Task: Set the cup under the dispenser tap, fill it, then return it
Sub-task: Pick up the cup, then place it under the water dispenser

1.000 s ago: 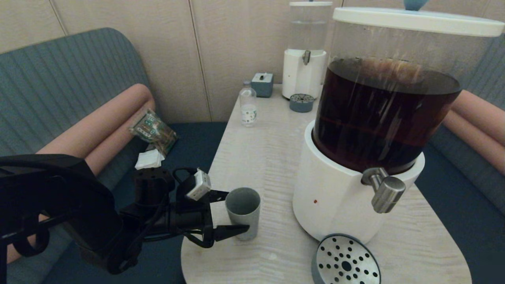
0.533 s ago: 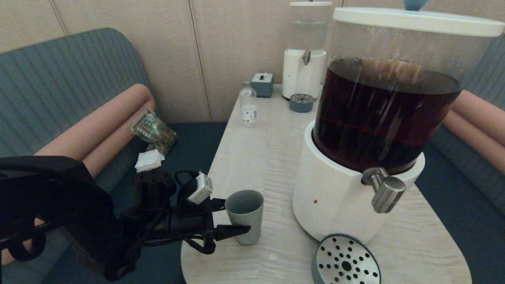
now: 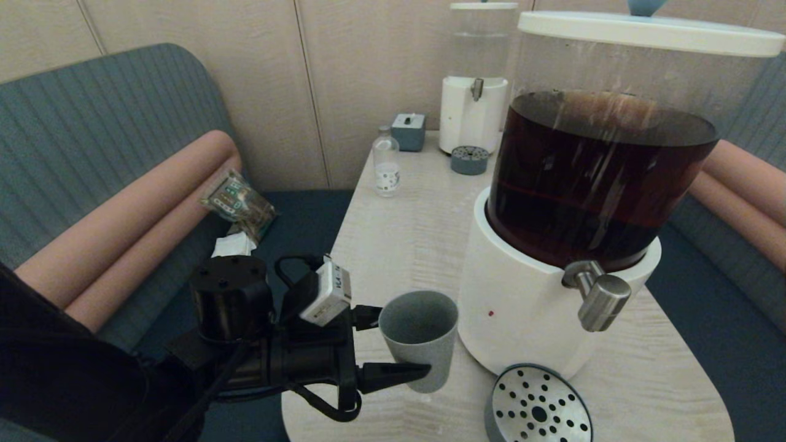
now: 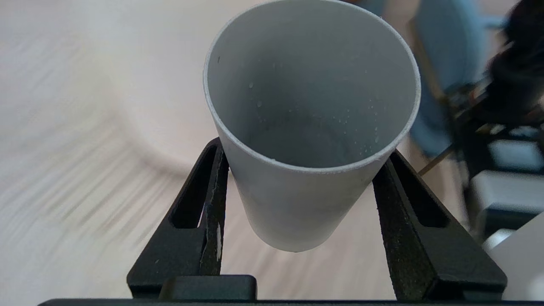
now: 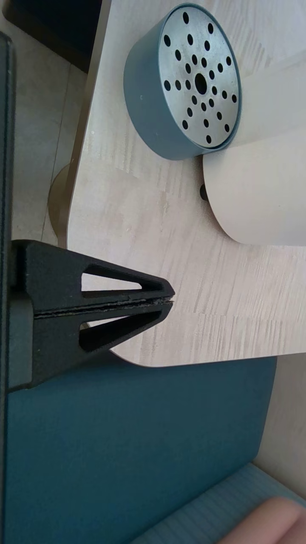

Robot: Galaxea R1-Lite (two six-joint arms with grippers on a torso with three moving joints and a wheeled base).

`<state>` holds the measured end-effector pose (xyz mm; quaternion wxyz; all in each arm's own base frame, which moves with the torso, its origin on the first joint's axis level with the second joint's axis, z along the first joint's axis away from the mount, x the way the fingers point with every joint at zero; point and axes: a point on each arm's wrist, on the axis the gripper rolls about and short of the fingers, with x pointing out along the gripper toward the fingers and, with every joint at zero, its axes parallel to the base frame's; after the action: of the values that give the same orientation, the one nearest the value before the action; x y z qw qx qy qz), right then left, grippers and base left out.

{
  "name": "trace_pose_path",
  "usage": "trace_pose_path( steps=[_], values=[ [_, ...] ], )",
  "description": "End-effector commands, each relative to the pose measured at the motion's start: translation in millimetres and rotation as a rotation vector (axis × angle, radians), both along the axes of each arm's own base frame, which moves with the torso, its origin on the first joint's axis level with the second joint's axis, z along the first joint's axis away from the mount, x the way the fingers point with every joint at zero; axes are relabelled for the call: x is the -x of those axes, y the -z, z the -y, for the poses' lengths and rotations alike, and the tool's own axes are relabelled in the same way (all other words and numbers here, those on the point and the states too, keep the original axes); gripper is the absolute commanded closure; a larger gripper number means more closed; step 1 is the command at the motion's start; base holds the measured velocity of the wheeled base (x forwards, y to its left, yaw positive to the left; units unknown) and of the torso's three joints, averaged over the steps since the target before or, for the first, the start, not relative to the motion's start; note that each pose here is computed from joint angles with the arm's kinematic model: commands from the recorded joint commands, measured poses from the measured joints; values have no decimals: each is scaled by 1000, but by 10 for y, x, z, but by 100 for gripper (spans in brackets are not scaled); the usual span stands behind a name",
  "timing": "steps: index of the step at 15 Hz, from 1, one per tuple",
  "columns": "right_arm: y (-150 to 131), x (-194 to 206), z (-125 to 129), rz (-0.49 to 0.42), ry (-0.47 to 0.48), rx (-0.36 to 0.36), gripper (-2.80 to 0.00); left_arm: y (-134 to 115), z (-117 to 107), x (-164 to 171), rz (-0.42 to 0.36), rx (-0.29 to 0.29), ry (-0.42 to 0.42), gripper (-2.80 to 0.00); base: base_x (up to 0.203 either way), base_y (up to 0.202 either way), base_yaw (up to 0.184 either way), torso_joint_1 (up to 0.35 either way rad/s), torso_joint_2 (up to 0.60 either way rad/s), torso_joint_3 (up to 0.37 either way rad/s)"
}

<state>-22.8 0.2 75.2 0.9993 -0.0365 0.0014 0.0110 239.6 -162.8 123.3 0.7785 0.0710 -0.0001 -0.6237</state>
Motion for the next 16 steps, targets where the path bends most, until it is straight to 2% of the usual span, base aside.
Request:
trace_pose_path(
  steps=[1, 5, 14, 16],
  values=[
    [31, -3, 0, -4, -1, 1, 0, -190, 134, 215, 48, 38, 39, 0, 0, 0, 0, 0, 0, 0],
    [30, -3, 0, -4, -1, 1, 0, -288, 392, 323, 60, 77, 66, 0, 0, 0, 0, 0, 0, 0],
    [31, -3, 0, -4, -1, 1, 0, -4, 832, 218, 3, 44, 133, 0, 0, 0, 0, 0, 0, 0],
    [31, -3, 0, -4, -1, 1, 0, 61, 926, 226, -18, 36, 125, 0, 0, 0, 0, 0, 0, 0]
  ],
)
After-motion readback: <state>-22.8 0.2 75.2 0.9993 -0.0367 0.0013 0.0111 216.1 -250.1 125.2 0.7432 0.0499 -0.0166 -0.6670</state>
